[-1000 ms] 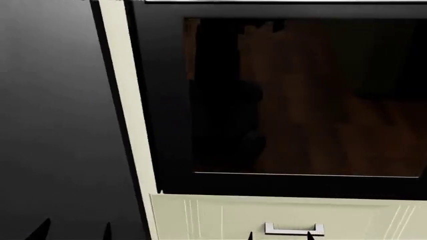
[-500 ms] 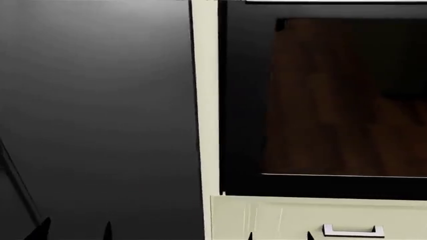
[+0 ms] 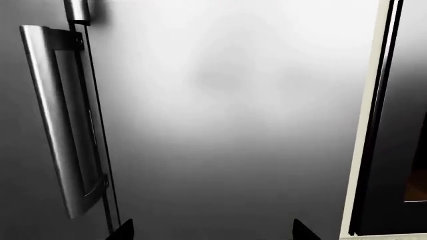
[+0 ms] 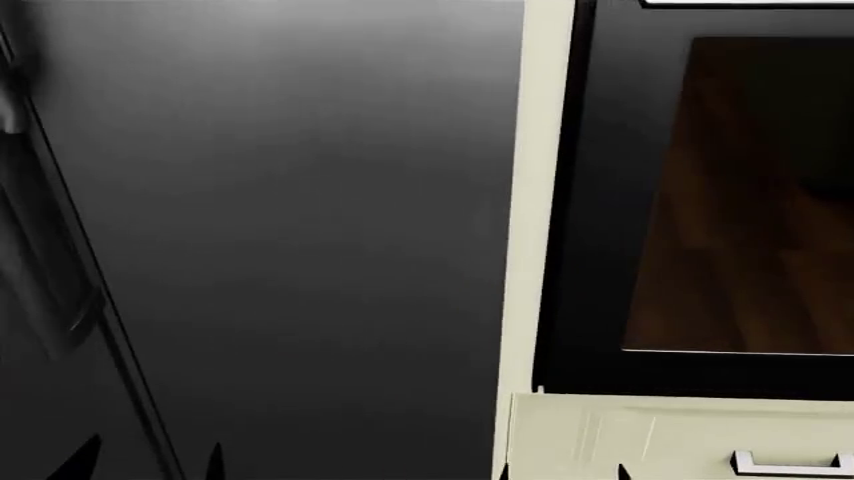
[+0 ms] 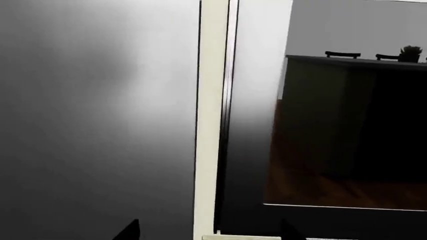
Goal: Close the microwave door
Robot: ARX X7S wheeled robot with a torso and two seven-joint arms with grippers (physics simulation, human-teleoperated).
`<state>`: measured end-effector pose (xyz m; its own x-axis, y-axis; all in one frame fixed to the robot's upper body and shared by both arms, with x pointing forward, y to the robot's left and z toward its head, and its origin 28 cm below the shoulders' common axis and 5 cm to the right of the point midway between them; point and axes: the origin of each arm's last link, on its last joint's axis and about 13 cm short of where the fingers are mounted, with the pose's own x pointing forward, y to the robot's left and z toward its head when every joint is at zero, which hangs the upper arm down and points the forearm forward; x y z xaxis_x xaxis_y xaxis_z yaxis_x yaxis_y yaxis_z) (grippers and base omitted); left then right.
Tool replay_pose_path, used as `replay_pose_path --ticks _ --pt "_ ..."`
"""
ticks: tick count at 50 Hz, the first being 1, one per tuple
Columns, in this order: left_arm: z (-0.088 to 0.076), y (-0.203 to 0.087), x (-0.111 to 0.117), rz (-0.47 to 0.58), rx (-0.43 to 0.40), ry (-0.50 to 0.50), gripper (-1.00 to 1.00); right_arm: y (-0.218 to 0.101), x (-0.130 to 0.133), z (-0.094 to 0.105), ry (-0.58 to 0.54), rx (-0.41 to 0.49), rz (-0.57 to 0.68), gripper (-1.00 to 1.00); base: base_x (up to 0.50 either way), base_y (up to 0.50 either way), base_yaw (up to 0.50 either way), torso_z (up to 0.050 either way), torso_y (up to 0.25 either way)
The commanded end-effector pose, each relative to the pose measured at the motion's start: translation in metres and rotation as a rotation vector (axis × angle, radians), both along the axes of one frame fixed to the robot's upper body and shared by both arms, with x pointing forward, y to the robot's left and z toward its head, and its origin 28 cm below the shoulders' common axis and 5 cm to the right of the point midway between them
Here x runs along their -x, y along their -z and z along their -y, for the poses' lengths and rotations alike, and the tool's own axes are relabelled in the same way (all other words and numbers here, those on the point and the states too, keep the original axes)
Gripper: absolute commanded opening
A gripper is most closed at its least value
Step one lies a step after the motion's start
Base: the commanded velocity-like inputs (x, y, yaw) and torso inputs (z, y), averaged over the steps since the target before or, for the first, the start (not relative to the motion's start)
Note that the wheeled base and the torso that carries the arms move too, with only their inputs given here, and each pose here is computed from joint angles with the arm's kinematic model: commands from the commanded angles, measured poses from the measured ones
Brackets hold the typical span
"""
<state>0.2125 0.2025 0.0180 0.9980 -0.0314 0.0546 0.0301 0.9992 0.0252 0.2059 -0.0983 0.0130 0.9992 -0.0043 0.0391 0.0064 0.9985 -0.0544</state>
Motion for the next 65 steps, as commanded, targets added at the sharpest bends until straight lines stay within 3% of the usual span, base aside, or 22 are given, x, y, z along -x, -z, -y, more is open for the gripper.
replay_pose_path --ticks 1,8,15,26,29,34,38,44,65 --pt "0.002 0.000 0.000 0.008 -0.023 0.010 1.00 -0.002 0.000 -0.001 0.010 0.029 0.018 1.00 0.00 0.00 0.00 0.000 0.000" --pt "0.001 -0.005 0.001 0.087 -0.086 0.014 1.00 -0.009 0.002 -0.003 0.026 0.124 0.080 1.00 0.00 0.00 0.00 0.000 0.000" --pt "-0.007 -0.038 0.017 0.353 -0.144 -0.026 1.00 -0.045 0.016 -0.005 0.015 0.093 0.383 1.00 0.00 0.00 0.00 0.000 0.000" --pt "-0.012 -0.070 0.029 0.515 -0.275 -0.081 1.00 -0.070 0.025 -0.004 0.085 0.209 0.582 1.00 0.00 0.00 0.00 0.000 0.000" --pt "-0.011 -0.077 0.031 0.556 -0.352 -0.102 1.00 -0.072 0.027 -0.003 0.095 0.229 0.630 1.00 0.00 0.00 0.00 0.000 0.000" --pt "-0.012 -0.076 0.031 0.569 -0.348 -0.094 1.00 -0.078 0.031 -0.004 0.093 0.221 0.695 1.00 0.00 0.00 0.00 0.000 0.000" --pt "-0.013 -0.072 0.032 0.579 -0.364 -0.086 1.00 -0.076 0.031 -0.004 0.103 0.299 0.734 1.00 0.00 0.00 0.00 0.000 0.000" --pt "-0.013 -0.069 0.031 0.568 -0.377 -0.088 1.00 -0.073 0.033 -0.004 0.060 0.318 0.767 1.00 0.11 -0.01 0.00 0.000 0.000" --pt "-0.012 -0.069 0.032 0.578 -0.380 -0.082 1.00 -0.073 0.034 -0.005 0.058 0.357 0.749 1.00 0.49 -0.08 0.00 0.000 0.000"
